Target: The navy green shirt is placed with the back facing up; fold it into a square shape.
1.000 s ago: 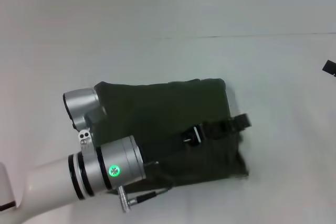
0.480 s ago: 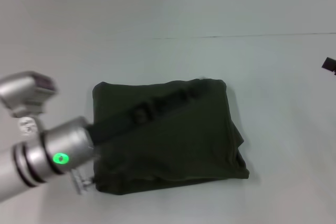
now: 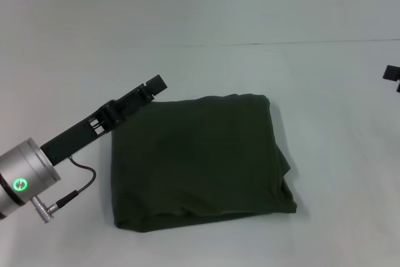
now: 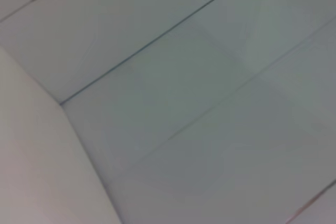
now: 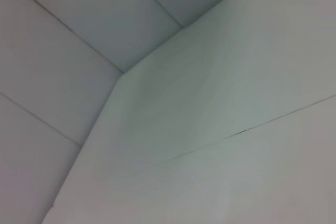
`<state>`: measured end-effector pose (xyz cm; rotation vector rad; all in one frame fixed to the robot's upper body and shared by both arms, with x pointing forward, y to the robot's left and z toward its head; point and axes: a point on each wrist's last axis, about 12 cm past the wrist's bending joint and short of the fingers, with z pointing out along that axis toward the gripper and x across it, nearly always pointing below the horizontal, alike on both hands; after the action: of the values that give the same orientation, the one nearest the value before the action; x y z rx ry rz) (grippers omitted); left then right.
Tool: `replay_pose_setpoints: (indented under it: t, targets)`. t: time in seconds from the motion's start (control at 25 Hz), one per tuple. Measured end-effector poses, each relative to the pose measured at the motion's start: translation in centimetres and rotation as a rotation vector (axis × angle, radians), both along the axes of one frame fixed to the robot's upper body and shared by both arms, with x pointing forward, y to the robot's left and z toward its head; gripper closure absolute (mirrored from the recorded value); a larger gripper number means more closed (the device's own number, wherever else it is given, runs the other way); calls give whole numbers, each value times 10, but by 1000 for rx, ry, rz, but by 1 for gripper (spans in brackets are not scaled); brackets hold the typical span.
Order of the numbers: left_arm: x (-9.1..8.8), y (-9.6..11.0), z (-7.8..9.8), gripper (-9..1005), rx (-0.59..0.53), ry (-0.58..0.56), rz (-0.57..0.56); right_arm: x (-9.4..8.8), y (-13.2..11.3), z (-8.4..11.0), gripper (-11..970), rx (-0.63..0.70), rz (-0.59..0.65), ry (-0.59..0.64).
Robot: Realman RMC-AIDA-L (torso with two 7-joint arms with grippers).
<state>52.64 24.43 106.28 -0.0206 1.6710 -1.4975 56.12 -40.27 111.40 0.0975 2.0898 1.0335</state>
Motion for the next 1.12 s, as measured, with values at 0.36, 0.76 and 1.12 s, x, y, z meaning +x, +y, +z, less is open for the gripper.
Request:
replay_pose_setpoints:
  t: [0.36, 0.76, 1.12]
  targets:
    - [16, 10, -13, 30, 132, 89, 103, 9, 12, 2, 58, 2, 29, 4]
    - [40, 27, -17, 30, 358, 122, 206, 7, 16, -4, 58, 16, 18, 18]
    - [52, 26, -22, 31, 523, 136, 227, 6, 20, -12, 58, 23, 0, 35]
